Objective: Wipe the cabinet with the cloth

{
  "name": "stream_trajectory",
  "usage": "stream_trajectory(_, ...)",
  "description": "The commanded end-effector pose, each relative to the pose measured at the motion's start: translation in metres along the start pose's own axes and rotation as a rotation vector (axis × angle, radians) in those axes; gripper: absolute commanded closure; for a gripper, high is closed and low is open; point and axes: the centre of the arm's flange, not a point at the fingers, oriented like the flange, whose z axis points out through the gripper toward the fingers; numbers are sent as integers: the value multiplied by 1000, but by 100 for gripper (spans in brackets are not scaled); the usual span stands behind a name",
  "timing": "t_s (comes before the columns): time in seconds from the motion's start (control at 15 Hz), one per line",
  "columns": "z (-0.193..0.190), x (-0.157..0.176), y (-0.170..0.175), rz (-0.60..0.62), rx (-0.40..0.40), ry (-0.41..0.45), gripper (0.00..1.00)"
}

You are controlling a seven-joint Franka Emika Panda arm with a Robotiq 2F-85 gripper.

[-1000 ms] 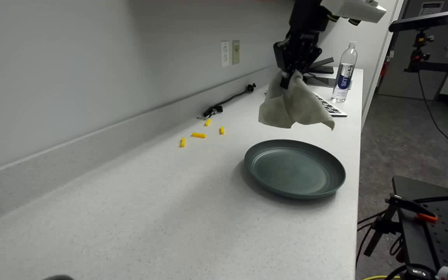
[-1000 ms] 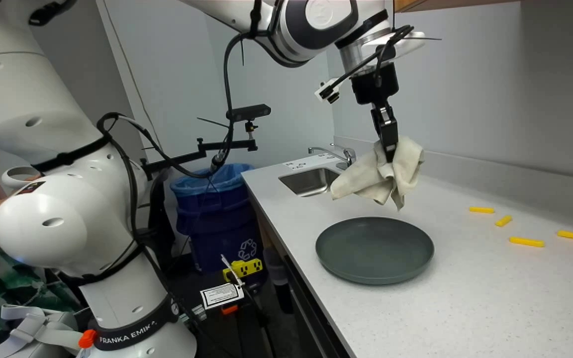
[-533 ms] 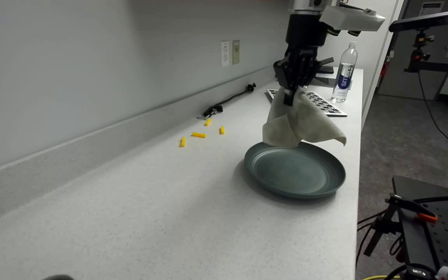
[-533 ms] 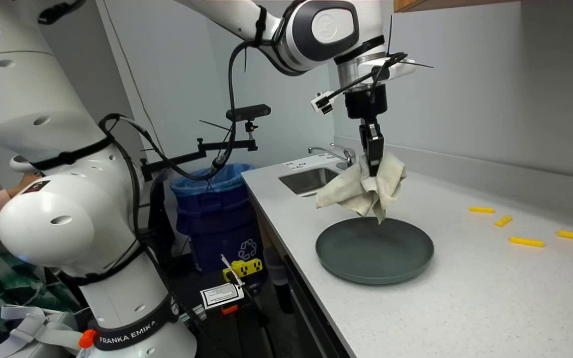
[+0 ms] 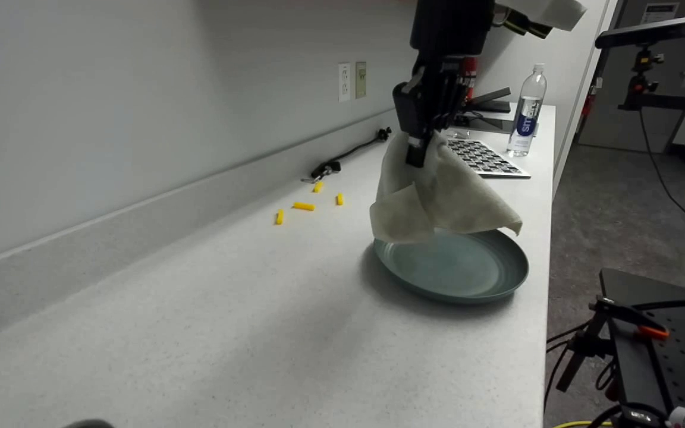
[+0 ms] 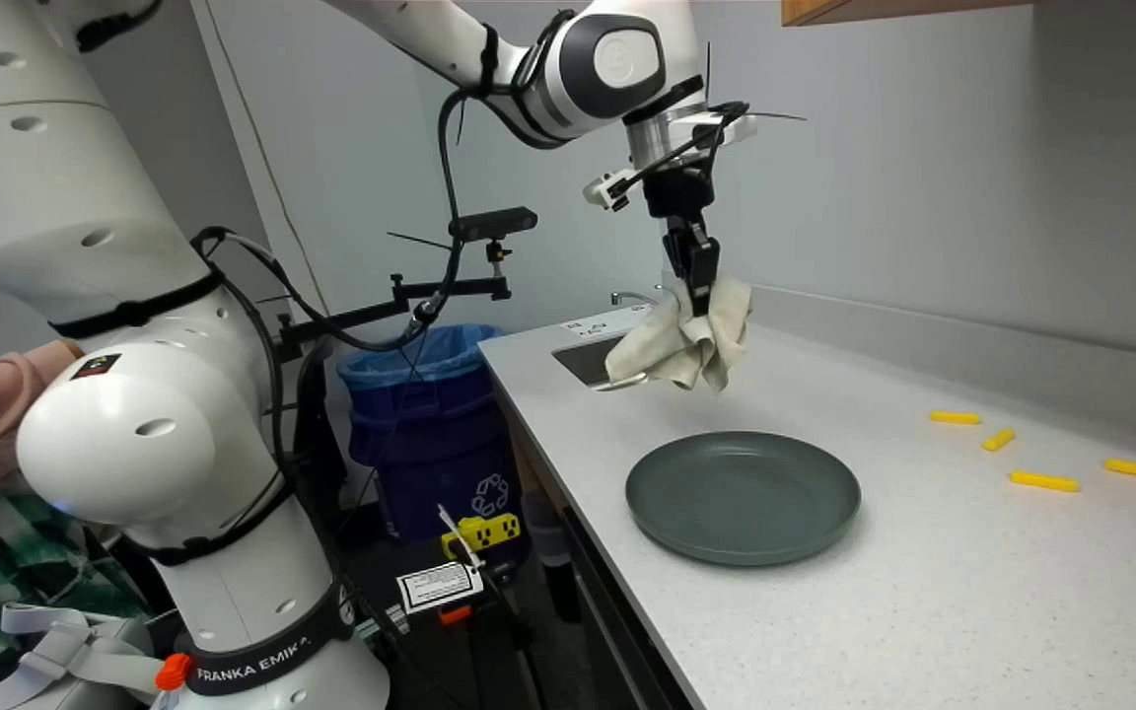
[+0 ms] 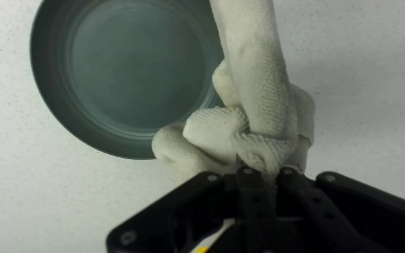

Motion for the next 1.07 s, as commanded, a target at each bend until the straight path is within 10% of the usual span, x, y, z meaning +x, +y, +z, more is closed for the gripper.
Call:
stream_trajectory(0.0, -5, 2, -39, -121, 9, 16, 98)
stream_trajectory(0.53, -6, -11, -71, -237, 26, 15, 98)
stream_trajectory(0.6, -7, -11, -71, -244, 23, 12, 68)
stream_trajectory(1.0, -15, -13, -66, -270, 26, 19, 31)
